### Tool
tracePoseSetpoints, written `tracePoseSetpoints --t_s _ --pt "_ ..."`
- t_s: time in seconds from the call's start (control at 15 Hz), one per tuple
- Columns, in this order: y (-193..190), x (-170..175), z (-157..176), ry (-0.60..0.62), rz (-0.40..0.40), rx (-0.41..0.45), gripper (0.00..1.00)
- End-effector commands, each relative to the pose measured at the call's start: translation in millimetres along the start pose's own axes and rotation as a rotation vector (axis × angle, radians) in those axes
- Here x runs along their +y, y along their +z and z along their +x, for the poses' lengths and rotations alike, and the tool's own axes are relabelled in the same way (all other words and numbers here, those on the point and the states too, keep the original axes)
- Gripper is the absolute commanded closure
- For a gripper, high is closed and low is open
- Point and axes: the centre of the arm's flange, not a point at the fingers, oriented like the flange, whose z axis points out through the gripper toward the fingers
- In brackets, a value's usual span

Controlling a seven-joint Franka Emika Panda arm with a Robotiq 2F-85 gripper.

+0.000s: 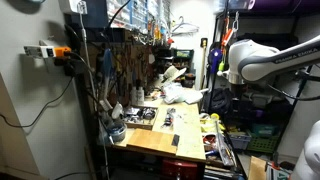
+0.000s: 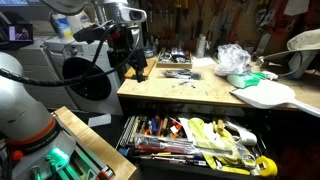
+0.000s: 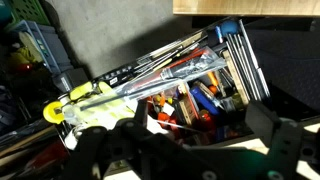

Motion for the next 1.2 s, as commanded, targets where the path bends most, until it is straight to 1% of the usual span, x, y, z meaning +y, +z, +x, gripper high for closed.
tracePoseSetpoints --t_s 0.0,1.0,1.07,1.13 --pt "0 0 0 0.000 0.000 0.000 0.00" --pt "0 0 0 0.000 0.000 -0.001 0.00" --pt "-1 -1 5 0.001 0.012 0.001 0.00" --pt "-5 -6 24 0.043 0.031 0.012 0.00"
